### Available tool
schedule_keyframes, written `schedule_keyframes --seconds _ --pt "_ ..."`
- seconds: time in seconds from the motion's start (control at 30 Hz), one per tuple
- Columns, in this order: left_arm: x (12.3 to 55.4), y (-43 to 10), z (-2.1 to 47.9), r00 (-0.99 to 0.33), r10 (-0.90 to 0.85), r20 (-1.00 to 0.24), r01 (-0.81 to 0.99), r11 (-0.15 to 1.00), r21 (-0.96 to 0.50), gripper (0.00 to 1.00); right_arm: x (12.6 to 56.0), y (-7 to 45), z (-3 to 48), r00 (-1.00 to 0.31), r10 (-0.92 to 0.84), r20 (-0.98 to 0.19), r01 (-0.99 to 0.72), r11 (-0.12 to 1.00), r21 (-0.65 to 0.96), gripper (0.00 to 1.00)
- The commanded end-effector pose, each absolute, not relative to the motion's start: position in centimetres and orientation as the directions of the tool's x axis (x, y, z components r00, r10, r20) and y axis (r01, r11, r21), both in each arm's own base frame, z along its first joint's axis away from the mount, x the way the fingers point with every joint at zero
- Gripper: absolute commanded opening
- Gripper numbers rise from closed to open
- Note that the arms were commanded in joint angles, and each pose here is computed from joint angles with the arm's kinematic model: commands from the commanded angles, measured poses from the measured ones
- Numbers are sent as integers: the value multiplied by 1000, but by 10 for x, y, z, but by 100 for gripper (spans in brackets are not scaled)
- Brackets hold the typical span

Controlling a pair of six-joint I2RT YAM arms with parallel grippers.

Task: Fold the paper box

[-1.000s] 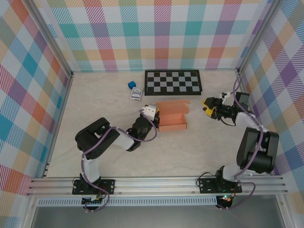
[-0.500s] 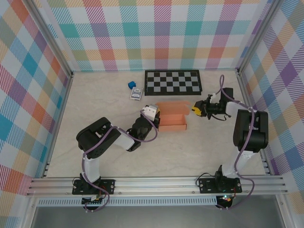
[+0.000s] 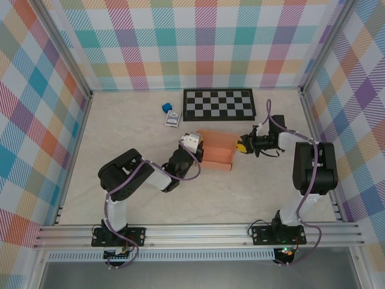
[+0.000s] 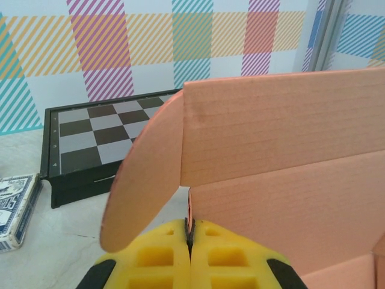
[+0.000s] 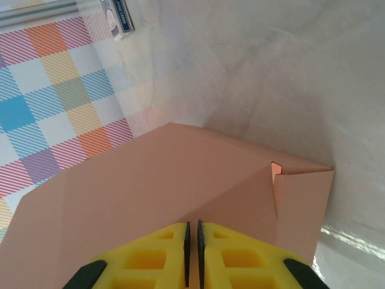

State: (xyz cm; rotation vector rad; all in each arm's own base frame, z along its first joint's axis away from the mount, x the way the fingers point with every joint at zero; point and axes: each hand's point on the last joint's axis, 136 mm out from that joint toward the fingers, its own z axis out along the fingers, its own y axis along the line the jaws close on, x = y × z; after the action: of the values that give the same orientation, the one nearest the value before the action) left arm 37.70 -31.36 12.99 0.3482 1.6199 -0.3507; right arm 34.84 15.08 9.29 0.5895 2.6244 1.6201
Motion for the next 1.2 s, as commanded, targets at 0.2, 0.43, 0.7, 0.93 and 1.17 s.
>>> schedule_keyframes --seconds 0.2,0.43,0.7,0.93,1.17 --pt "365 -334 121 -50 -23 -999 480 876 -44 3 345 172 91 -923 325 207 325 367 872 11" --pt "370 -358 119 -27 -55 -998 544 837 -60 4 367 168 102 -901 407 149 306 354 884 12" --pt "377 -363 116 -36 -81 -996 532 842 -88 3 370 162 117 -887 451 98 288 375 881 13" --pt "362 -376 118 16 -2 -1000 562 827 8 5 353 154 93 -890 446 99 306 420 855 14" --pt "346 -375 115 -26 -32 -999 554 832 -41 6 346 139 92 -873 473 119 335 405 851 22"
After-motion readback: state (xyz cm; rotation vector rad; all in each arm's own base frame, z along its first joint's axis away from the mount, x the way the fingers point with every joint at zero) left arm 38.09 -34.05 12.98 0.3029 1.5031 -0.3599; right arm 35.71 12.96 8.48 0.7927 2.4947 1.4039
